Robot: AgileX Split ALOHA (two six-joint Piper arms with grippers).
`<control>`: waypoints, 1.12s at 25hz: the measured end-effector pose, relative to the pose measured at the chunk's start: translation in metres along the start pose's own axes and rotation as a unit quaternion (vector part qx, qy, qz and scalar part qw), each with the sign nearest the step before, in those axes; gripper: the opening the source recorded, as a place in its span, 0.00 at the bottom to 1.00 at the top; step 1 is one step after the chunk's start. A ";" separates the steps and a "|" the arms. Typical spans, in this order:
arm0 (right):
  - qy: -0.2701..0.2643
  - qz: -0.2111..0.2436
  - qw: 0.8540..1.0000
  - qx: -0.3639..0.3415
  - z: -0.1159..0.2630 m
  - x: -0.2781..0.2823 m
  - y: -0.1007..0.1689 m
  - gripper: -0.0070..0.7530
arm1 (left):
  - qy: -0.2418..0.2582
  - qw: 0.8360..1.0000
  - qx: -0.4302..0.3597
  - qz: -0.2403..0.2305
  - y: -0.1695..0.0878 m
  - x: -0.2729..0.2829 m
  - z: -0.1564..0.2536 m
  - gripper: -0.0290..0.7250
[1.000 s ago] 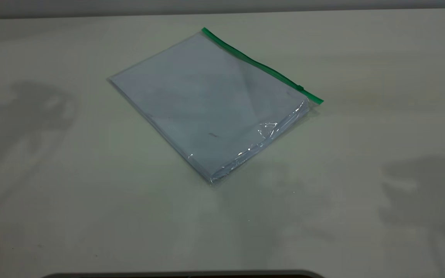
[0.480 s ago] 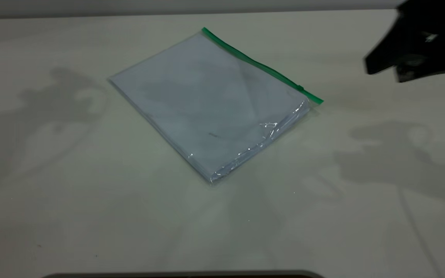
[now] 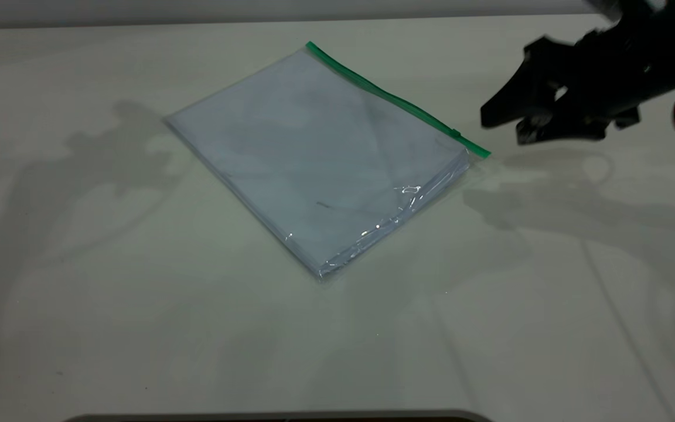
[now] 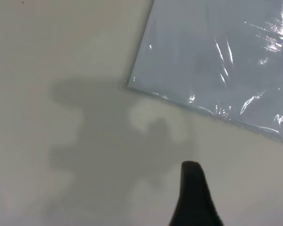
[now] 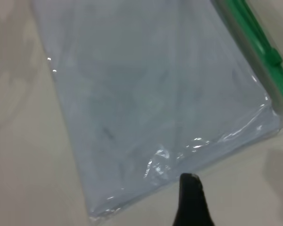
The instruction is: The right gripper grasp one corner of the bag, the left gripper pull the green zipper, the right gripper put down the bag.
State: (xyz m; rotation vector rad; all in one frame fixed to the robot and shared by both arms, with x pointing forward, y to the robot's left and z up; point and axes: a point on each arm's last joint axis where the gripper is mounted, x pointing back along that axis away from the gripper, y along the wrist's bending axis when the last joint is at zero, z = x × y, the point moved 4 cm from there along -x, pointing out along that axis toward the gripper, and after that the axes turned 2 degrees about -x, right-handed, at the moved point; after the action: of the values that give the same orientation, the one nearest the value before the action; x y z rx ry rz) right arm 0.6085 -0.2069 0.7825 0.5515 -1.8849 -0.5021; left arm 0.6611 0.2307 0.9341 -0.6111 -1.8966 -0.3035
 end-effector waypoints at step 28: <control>0.020 -0.031 0.998 -0.047 -0.002 -0.054 -0.050 0.76 | -0.010 1.000 -0.001 -0.006 0.002 -0.001 -0.003 0.81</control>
State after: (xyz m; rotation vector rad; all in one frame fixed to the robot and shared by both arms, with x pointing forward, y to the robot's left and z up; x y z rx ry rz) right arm 0.6360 -0.2157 0.7141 0.5560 -1.8005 -0.6127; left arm 0.6645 0.2305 0.9343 -0.6064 -1.9202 -0.3085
